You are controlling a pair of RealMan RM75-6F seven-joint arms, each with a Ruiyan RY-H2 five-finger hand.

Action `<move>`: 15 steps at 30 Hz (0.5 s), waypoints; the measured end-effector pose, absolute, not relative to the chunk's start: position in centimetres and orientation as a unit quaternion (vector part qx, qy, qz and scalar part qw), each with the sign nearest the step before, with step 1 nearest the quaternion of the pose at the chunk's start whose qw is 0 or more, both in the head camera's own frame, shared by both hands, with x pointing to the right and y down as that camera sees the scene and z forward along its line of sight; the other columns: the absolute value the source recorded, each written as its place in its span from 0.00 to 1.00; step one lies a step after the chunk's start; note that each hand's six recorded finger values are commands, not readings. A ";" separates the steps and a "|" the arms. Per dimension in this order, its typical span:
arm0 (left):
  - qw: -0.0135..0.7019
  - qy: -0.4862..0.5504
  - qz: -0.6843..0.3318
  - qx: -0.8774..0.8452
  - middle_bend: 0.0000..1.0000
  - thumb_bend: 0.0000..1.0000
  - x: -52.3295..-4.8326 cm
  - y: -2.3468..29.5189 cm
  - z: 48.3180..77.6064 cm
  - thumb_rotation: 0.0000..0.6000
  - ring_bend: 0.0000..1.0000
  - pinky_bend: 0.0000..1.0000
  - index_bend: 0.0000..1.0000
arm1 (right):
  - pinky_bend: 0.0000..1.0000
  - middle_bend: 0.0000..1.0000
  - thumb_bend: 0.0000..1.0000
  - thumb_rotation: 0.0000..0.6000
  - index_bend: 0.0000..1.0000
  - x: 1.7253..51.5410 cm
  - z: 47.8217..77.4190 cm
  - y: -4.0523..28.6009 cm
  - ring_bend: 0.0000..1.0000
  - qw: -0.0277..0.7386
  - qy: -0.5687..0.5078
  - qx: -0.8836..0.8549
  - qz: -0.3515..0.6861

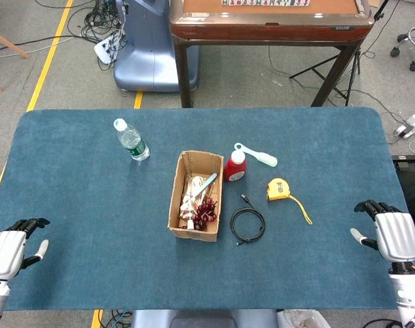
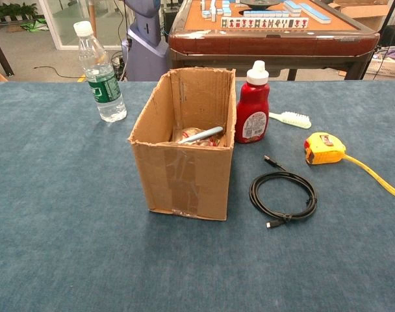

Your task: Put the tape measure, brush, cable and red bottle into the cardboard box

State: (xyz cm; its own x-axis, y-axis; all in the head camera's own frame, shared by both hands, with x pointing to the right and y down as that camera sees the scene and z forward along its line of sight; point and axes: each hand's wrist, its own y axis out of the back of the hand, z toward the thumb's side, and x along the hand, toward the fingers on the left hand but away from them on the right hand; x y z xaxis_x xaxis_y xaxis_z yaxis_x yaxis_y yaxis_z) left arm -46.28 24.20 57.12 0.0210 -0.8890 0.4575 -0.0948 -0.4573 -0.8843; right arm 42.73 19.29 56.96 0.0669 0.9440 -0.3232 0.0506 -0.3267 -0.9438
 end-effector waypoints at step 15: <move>0.340 0.390 -0.583 -0.626 0.41 0.35 -46.1 24.6 56.7 1.00 0.35 0.55 0.33 | 0.43 0.28 0.00 1.00 0.28 39.6 60.2 13.4 0.24 0.416 -0.345 -0.621 0.568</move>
